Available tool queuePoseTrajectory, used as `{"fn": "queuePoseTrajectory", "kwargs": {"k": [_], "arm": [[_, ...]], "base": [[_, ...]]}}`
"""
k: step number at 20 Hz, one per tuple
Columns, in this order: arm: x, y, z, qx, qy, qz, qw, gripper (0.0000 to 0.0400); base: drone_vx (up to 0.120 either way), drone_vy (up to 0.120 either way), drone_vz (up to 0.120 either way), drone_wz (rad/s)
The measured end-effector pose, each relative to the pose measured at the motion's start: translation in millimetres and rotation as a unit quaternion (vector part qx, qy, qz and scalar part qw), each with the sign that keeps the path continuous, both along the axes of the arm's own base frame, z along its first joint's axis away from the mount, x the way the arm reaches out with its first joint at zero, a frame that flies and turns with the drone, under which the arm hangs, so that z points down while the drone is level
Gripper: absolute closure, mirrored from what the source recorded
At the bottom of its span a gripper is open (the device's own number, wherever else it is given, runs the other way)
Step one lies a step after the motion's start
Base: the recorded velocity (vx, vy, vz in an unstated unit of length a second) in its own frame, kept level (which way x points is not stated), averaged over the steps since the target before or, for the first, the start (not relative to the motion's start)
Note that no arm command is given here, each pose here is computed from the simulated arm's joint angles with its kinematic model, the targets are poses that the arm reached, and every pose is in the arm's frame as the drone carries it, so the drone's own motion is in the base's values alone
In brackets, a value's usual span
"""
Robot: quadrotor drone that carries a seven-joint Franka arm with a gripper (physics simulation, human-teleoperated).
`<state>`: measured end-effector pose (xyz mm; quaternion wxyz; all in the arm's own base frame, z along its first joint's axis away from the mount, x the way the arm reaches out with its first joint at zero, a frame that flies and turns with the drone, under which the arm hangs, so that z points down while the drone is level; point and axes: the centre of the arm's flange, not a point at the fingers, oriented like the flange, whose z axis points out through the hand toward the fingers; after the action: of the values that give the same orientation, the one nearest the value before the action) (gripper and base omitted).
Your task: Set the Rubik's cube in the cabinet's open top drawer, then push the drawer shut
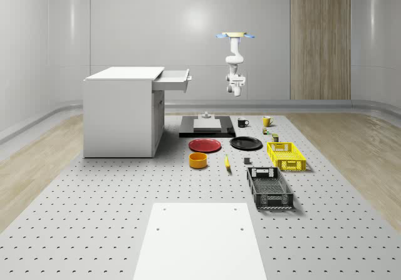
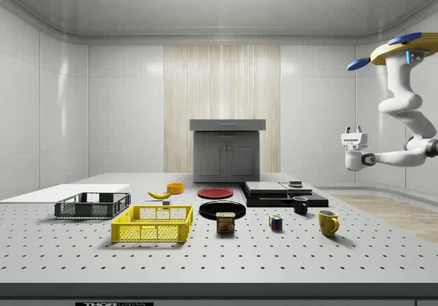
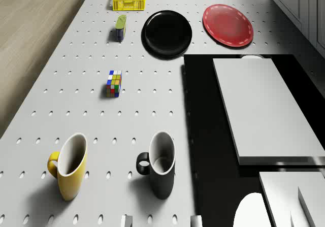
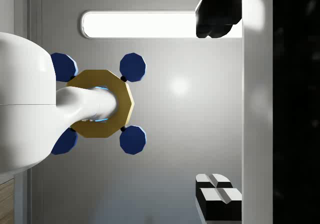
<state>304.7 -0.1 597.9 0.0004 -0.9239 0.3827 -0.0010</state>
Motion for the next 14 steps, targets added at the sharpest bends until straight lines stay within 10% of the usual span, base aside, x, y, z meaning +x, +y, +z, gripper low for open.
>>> {"fn": "queuePoseTrajectory", "kwargs": {"k": [5,14], "arm": [[-3.7,-0.1,36.5,0.0,-0.002,0.0,1.0,0.0],[-1.0,0.0,81.0,0.0,-0.0055,0.0,1.0,0.0]], "base": [[0.0,0.0,0.0,0.0],[0.089,0.102,0.0,0.0]]}}
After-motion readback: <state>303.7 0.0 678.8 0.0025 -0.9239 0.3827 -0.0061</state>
